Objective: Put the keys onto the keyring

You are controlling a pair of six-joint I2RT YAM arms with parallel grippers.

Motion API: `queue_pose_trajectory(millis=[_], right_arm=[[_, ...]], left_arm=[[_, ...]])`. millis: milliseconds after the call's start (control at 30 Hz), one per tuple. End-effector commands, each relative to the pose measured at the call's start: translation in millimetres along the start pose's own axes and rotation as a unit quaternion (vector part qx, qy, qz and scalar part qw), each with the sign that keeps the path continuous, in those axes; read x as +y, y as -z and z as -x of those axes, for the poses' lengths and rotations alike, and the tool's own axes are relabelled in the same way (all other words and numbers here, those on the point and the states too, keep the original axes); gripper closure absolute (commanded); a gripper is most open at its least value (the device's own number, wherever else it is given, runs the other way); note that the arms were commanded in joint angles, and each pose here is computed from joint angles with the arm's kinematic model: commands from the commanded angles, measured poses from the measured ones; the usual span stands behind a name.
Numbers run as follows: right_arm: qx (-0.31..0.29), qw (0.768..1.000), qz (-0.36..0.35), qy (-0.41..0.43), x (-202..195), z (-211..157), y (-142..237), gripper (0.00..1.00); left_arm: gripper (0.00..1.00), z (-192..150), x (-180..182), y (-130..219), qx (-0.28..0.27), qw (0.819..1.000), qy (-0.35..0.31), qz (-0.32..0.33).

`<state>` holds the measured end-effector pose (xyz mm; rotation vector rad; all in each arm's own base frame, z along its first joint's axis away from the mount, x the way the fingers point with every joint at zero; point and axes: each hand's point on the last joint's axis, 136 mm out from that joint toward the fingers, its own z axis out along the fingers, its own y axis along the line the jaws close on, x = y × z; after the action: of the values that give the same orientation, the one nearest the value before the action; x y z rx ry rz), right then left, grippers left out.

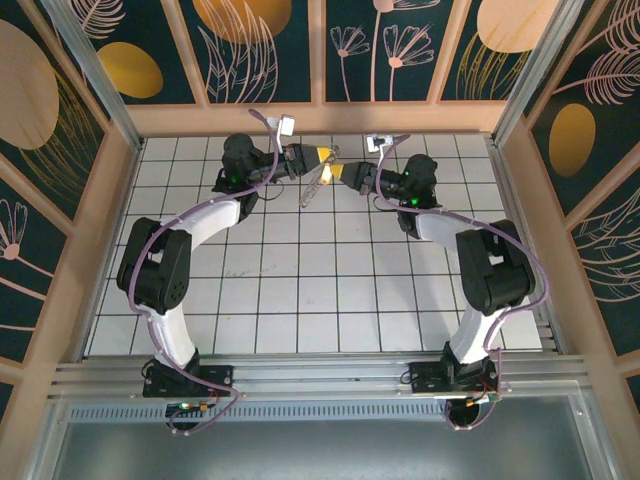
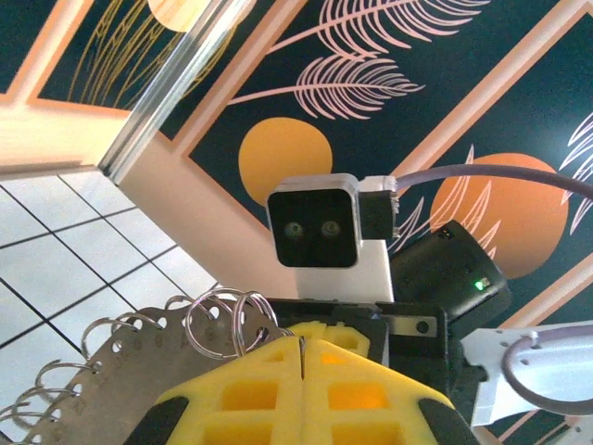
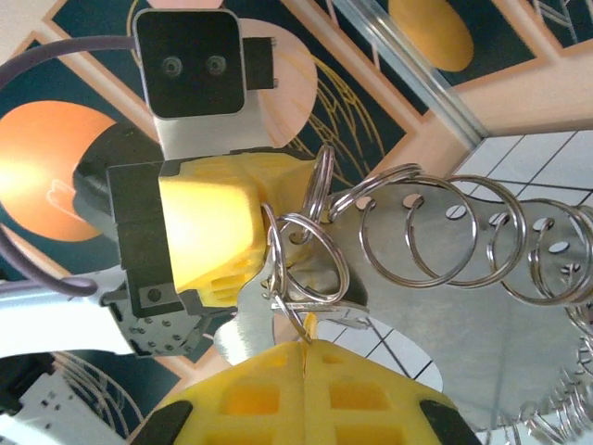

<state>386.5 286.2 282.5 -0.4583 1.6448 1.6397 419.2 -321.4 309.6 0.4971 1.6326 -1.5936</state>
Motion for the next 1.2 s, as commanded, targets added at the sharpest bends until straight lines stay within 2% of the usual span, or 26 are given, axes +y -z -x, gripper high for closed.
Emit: queue_pose_trajectory(millis=[0, 300, 533, 800, 1000, 1167], right_arm=[[-0.023, 0.998, -0.039, 0.039, 9, 11, -1, 1.00], [-0.054, 0.985, -0.154, 0.058, -2, 18, 0, 1.00], [-0.056, 0.974, -0.206, 0.079, -3, 15, -2, 1.00], [-0.022, 0.974, -0.194, 0.116, 13, 6, -26, 1.00], [-0.009, 0.974, -0.191, 0.123, 12, -1, -21, 1.00], [-0.027, 0.976, -0.178, 0.120, 21, 5, 6, 0.75]], left_arm=[[1.00, 4, -16, 0, -0.008, 0.999, -0.036, 0.000], [1.00, 3, -6, 2, -0.025, 0.998, -0.044, 0.038], [1.00, 3, -2, 1, -0.028, 0.997, -0.045, 0.047], [1.00, 1, 0, -2, -0.026, 0.998, -0.042, 0.045], [1.00, 1, -1, -2, -0.028, 0.998, -0.044, 0.045], [1.00, 2, -4, -2, -0.029, 0.998, -0.044, 0.041]])
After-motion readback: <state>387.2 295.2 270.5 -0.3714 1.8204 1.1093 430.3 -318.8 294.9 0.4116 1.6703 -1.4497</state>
